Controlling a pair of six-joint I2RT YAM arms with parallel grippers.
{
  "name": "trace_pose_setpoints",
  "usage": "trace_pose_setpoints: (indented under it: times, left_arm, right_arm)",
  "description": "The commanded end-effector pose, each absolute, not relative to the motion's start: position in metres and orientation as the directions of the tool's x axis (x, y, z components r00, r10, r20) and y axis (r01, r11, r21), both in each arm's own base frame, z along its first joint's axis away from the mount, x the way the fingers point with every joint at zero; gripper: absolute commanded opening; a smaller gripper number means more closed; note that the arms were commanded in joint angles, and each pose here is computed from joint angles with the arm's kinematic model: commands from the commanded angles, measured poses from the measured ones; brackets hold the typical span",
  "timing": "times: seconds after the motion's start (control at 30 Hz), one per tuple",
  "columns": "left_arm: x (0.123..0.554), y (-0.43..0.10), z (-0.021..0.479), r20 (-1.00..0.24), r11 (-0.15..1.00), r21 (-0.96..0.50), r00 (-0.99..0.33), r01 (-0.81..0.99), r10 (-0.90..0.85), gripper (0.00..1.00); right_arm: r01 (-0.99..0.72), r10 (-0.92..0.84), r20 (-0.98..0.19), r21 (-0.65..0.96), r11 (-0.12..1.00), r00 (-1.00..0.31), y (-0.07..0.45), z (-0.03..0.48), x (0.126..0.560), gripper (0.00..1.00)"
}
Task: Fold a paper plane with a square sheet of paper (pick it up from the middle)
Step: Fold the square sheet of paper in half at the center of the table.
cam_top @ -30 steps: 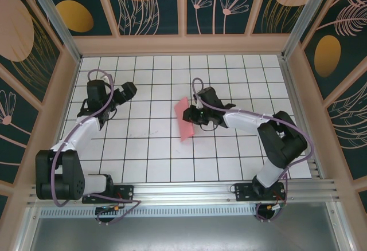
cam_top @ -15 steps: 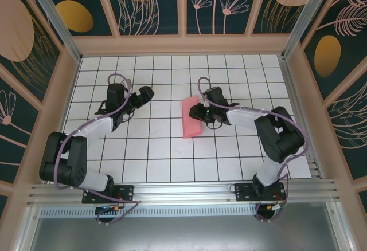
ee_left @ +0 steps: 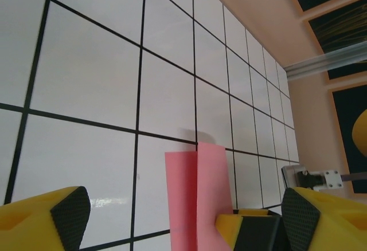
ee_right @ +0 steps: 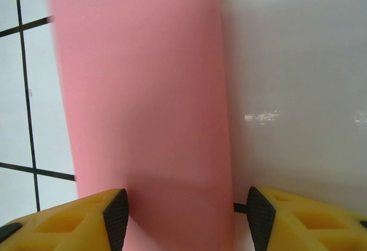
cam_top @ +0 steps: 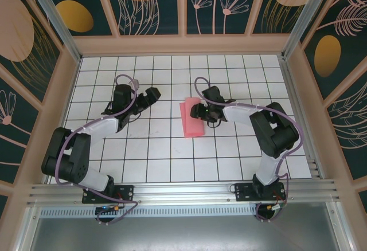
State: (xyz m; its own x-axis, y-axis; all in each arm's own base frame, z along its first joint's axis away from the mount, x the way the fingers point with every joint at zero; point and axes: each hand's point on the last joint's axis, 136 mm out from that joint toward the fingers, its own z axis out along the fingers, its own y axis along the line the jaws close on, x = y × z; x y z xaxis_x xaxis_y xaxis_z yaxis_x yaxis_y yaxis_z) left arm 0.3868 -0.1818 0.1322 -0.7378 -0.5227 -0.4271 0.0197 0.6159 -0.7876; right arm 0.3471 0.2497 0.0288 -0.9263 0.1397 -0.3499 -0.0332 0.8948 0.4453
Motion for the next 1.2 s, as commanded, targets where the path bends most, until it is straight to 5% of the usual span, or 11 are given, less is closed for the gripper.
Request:
trace_pose_setpoints:
  times: [0.0, 0.63, 1.17]
  left_arm:
    - [0.379, -0.202, 0.128, -0.391, 0.572, -0.818, -0.78, 0.051, -0.489, 0.83]
    - [0.366, -0.268, 0.089, -0.277, 0.519, -0.854, -0.88, 0.041, -0.386, 0.41]
    - [0.378, -0.277, 0.077, -0.263, 0.518, -0.855, -0.887, 0.031, -0.381, 0.28]
  right_arm:
    - [-0.056, 0.094, -0.332, 0.414, 0.908, -0.938, 0.25, 0.018, 0.345, 0.62]
    - [-0.115, 0.018, -0.342, 0.366, 0.923, -0.94, 0.259, 0.012, 0.338, 0.62]
    - [-0.132, -0.065, -0.285, 0.221, 0.966, -0.956, 0.249, -0.034, 0.322, 0.64]
